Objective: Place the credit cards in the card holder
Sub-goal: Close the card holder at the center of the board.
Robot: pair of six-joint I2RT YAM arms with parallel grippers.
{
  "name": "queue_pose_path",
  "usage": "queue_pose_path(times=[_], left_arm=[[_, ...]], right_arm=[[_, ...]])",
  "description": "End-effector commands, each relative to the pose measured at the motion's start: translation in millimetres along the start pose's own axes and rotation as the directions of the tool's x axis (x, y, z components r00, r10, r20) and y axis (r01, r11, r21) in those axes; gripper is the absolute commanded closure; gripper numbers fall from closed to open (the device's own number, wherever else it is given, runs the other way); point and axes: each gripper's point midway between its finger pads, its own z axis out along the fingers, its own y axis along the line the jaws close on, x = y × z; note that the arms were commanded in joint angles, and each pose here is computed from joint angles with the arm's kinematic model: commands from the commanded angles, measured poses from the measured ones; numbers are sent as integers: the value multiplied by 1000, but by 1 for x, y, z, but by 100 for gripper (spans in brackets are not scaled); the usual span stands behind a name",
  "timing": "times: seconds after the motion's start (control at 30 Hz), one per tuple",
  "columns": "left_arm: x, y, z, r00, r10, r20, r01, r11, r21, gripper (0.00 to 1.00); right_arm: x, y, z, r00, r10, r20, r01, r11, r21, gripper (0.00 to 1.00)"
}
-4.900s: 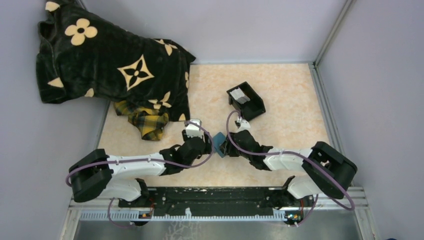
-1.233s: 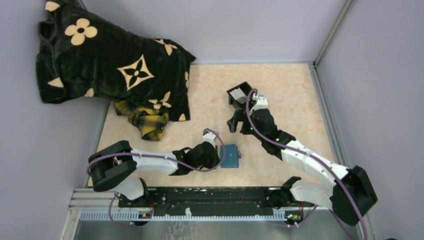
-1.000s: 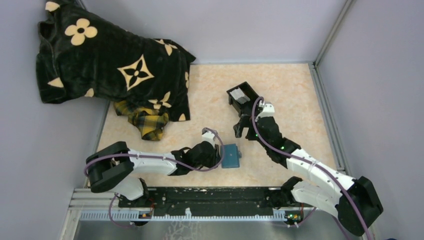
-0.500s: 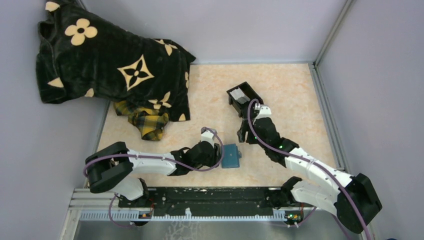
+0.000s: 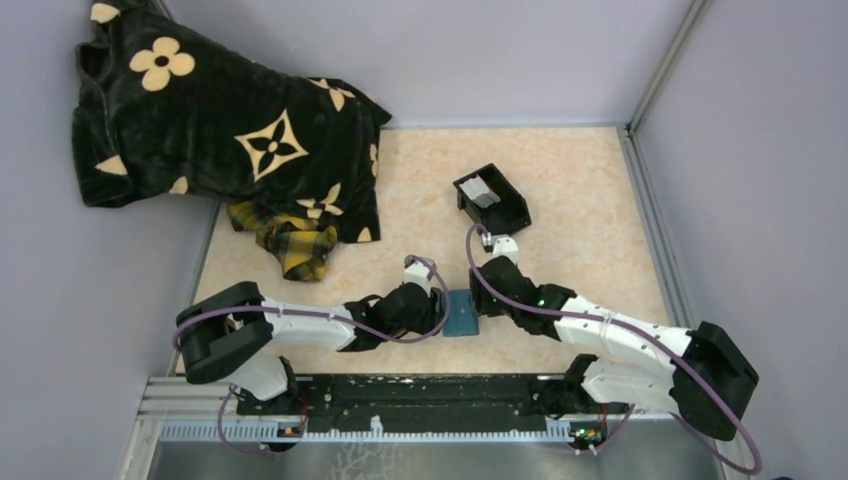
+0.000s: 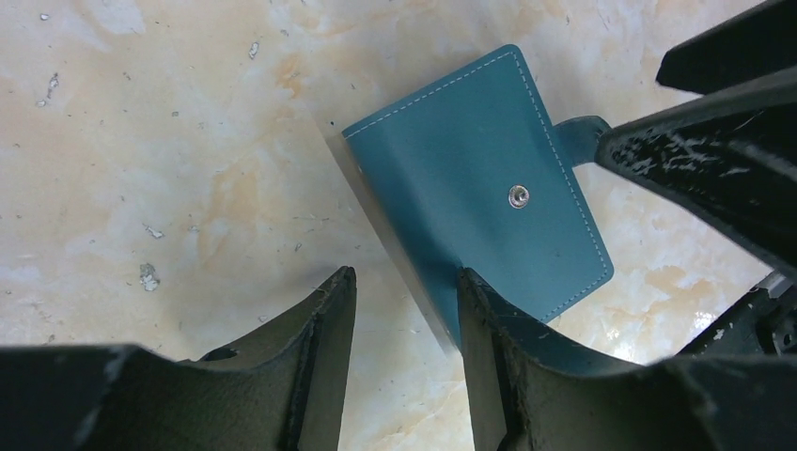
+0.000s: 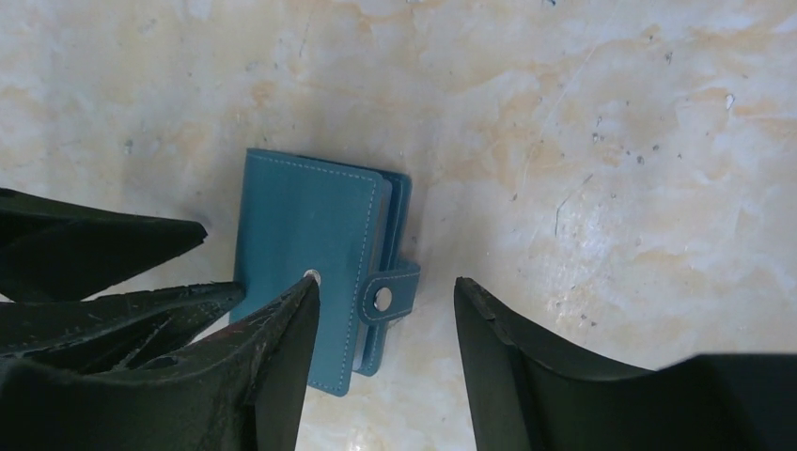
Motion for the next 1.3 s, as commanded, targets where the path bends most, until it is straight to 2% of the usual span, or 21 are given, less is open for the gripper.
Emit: queue_pose_path(times=[0.0, 0.23, 0.7, 1.27], left_arm=[[1, -7, 2, 1000, -13, 0, 13, 1000, 28, 49], [5, -7, 4, 1000, -23, -8, 24, 999, 35, 49], [10, -6, 3, 999, -36, -12, 37, 998, 45, 49], [12, -7, 4, 999, -41, -17, 42, 998, 54, 49]], right_arm=[[-10, 9, -4, 999, 27, 27, -27, 999, 24, 47], [-11, 12, -7, 1000, 9, 18, -10, 999, 49, 55], [-3, 17, 1, 1000, -19, -17, 21, 997, 72, 56], [-5, 20, 6, 999, -46, -23, 48, 995, 87, 74]])
